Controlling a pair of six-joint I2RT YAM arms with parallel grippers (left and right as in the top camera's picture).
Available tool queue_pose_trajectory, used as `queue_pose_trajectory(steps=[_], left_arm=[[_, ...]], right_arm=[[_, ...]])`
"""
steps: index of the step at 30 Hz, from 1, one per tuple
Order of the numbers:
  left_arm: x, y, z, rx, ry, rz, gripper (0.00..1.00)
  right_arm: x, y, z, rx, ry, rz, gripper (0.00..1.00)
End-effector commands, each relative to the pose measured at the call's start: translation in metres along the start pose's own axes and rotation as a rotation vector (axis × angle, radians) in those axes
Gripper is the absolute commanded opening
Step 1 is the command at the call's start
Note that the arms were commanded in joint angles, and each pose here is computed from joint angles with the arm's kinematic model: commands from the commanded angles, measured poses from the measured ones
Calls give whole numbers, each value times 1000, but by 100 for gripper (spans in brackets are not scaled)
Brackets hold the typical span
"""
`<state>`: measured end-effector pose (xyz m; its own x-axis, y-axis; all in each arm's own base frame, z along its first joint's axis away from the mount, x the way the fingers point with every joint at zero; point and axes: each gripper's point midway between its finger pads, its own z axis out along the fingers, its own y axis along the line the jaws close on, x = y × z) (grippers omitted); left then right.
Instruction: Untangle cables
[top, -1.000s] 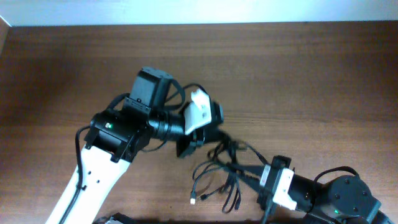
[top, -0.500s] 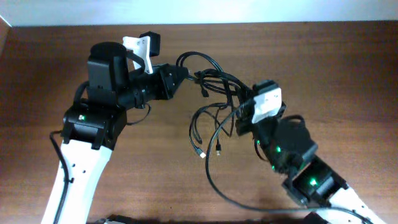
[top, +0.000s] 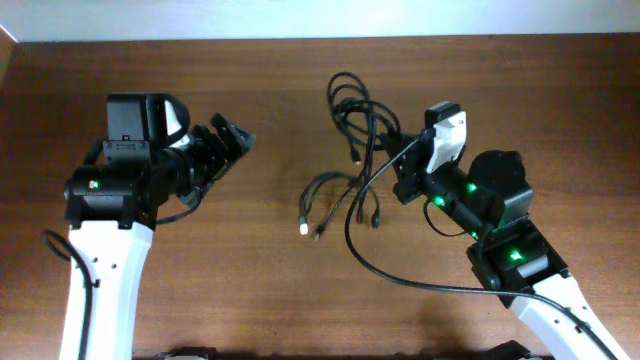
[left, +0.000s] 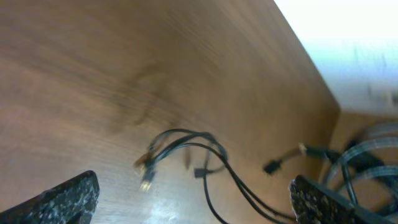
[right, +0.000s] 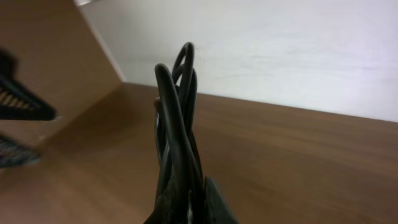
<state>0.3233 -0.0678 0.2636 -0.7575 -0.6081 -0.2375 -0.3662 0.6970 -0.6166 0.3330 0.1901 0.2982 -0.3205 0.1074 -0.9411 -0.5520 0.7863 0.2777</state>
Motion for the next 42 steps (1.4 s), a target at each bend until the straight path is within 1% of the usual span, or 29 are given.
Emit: queue_pose_trajectory(steps=[1, 4, 5, 6, 7, 8, 9, 10, 12, 13, 14, 15, 17, 18, 19, 20, 22, 24, 27, 28, 29, 33, 35, 36, 37, 38, 40, 42], left_arm=[[33, -41, -12, 258, 146, 327, 100], [41, -50, -16, 323, 186, 333, 99], [46, -55, -19, 361, 204, 361, 99], [51, -61, -23, 416, 224, 407, 96], [59, -69, -29, 491, 240, 493, 92], [63, -73, -32, 535, 246, 543, 90], [67, -78, -37, 581, 259, 566, 90], [69, -80, -38, 596, 267, 566, 91], [74, -83, -38, 602, 280, 578, 88], [78, -86, -38, 610, 287, 592, 84], [82, -89, -37, 617, 291, 609, 84], [83, -92, -35, 611, 288, 619, 79], [79, -83, -18, 458, 265, 533, 74], [75, -77, -11, 386, 243, 489, 66], [71, -74, -8, 355, 227, 462, 52], [66, -72, -6, 328, 205, 452, 35], [58, -65, -2, 272, 176, 389, 24], [57, -64, -1, 260, 171, 360, 21], [56, -63, -1, 252, 166, 359, 20], [57, -64, -1, 256, 170, 360, 22], [60, -66, -1, 263, 180, 366, 26], [85, -80, 1, 293, 230, 423, 29], [84, -79, 3, 271, 213, 432, 34], [84, -78, 3, 268, 216, 430, 35], [86, -75, 4, 253, 222, 428, 34], [83, -65, 6, 199, 211, 418, 24], [79, -47, 9, 102, 191, 404, 15], [81, -45, 9, 95, 200, 400, 14]], right_arm=[[-12, 46, -9, -248, -22, -26, 4], [-21, 74, -19, -413, -51, -65, 4], [-19, 78, -21, -435, -44, -67, 4], [-18, 81, -22, -452, -39, -69, 4], [-18, 82, -23, -462, -37, -70, 4], [-18, 82, -23, -462, -37, -70, 4], [-18, 82, -23, -462, -38, -69, 4], [-18, 82, -23, -463, -38, -69, 4], [-18, 83, -23, -468, -36, -70, 4], [-18, 83, -23, -470, -35, -70, 4], [-18, 83, -23, -470, -35, -69, 4], [-17, 83, -23, -471, -35, -70, 4], [-16, 87, -25, -495, -28, -71, 4], [-15, 89, -26, -508, -24, -72, 4], [-15, 90, -27, -513, -22, -73, 4], [-14, 90, -27, -513, -20, -71, 4], [-14, 92, -28, -527, -16, -73, 4], [-13, 93, -28, -534, -14, -73, 4], [-13, 93, -29, -538, -13, -74, 4], [-13, 93, -29, -538, -14, -74, 4], [-14, 94, -29, -539, -16, -75, 4], [-13, 97, -31, -562, -14, -79, 4], [-13, 100, -33, -584, -11, -83, 4], [-14, 102, -34, -596, -18, -90, 4], [-19, 104, -36, -605, -40, -103, 4], [-26, 106, -37, -612, -71, -121, 4], [-38, 110, -41, -627, -118, -117, 4], [-46, 114, -45, -645, -156, -137, 4]])
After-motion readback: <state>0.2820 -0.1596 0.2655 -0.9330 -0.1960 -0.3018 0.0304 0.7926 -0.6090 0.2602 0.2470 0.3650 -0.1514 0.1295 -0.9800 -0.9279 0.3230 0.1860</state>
